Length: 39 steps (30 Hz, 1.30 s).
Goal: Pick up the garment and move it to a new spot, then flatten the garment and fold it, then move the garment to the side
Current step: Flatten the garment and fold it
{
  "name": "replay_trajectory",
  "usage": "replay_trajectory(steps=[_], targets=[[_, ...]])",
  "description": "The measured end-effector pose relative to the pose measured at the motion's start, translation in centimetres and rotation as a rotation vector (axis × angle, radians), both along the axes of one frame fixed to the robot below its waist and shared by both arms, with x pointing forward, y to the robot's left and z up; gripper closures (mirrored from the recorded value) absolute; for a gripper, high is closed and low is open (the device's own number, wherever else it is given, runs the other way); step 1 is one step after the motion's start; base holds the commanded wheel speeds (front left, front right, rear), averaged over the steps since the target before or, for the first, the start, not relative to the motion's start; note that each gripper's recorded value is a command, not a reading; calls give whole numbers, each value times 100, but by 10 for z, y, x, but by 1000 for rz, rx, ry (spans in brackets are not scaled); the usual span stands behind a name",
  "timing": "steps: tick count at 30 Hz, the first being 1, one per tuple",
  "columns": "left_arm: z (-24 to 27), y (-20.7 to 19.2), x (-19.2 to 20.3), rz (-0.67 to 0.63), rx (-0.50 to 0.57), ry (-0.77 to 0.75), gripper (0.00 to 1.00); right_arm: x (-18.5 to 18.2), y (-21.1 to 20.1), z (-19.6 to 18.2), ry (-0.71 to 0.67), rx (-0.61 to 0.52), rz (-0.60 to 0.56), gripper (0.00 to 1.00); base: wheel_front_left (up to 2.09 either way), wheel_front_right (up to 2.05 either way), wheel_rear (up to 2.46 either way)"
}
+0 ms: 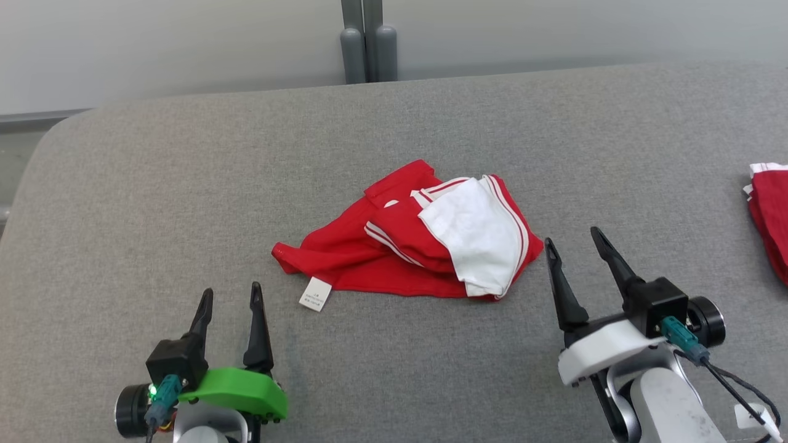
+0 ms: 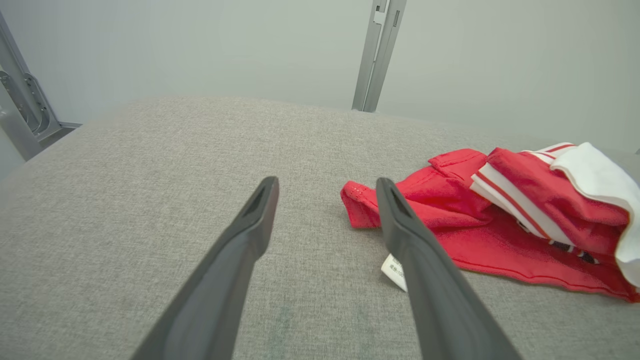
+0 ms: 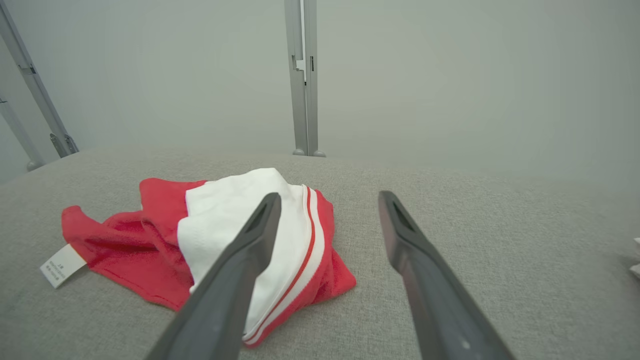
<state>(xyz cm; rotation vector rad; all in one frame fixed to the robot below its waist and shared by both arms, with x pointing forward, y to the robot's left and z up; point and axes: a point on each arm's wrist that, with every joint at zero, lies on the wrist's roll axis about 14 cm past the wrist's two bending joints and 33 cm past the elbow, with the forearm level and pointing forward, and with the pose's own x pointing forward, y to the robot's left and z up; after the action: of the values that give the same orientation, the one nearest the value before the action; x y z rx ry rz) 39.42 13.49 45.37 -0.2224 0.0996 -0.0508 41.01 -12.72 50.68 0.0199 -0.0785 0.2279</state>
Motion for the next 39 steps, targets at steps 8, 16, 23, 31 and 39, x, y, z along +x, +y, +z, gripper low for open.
replay_trajectory(steps=[8, 16, 23, 31, 39], targets=[[-5, 15, -24, 42, 66, 13, 0, -29, -16, -23, 75, 9, -50, 0, 0, 0, 0], [-10, 10, -33, 27, 43, 34, 0, -19, 40, -37, 122, -58, 130, 0, 0, 0, 0], [-22, 11, -40, 42, 2, 77, 0, 13, 79, -38, 161, -199, 277, 0, 0, 0, 0], [-37, 22, -44, 85, -25, 131, 0, 34, 94, -51, 196, -336, 335, 0, 0, 0, 0], [-36, 21, -35, 85, -37, 125, 0, 41, 89, -61, 216, -317, 311, 4, 0, 0, 0]])
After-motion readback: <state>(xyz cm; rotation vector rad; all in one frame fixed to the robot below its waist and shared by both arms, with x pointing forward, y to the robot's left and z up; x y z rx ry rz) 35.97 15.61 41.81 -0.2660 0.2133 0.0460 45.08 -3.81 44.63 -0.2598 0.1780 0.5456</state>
